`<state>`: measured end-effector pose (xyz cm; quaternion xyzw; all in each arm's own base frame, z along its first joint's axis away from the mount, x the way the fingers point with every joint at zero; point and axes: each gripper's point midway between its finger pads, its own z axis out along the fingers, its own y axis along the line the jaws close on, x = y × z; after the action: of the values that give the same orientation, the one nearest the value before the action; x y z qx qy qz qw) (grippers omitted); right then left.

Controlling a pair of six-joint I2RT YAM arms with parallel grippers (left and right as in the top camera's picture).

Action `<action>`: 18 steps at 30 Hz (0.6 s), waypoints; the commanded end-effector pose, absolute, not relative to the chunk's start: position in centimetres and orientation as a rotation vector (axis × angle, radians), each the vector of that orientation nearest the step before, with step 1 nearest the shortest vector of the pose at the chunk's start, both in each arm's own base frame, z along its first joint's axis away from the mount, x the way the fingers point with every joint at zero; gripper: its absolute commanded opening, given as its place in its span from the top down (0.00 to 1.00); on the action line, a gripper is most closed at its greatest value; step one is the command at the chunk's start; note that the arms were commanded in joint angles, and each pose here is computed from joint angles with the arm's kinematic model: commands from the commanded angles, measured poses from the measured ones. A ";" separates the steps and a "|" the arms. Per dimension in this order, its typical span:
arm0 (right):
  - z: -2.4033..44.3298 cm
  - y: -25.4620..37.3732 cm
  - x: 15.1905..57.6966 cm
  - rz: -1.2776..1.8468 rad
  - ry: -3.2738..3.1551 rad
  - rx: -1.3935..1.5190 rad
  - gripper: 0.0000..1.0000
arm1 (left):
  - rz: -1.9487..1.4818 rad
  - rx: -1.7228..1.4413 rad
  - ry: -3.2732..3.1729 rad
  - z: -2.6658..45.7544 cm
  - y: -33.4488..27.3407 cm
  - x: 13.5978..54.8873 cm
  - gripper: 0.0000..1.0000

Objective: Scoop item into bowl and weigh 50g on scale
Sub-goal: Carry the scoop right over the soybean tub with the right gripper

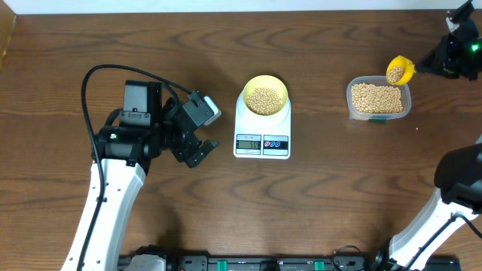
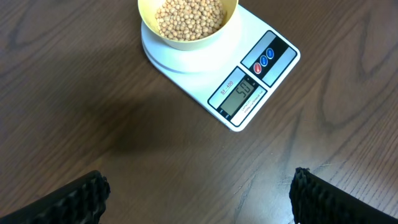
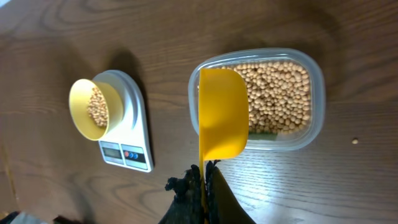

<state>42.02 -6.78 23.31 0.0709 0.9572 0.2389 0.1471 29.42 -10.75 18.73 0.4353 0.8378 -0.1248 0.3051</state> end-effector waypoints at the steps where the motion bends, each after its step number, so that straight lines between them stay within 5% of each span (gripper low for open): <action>1: 23.4 -6.3 41.9 0.634 2.774 0.196 0.99 | -0.328 1.164 2.214 18.6 -10.7 29.3 0.05; 18: 20.2 -5.6 42.6 0.415 2.912 0.181 0.99 | -0.328 1.164 2.215 18.6 -10.7 29.3 0.05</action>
<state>42.43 -5.58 21.61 0.0546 0.9771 0.1688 0.1178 29.42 -10.75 18.73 0.4353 0.8378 -0.1248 0.3051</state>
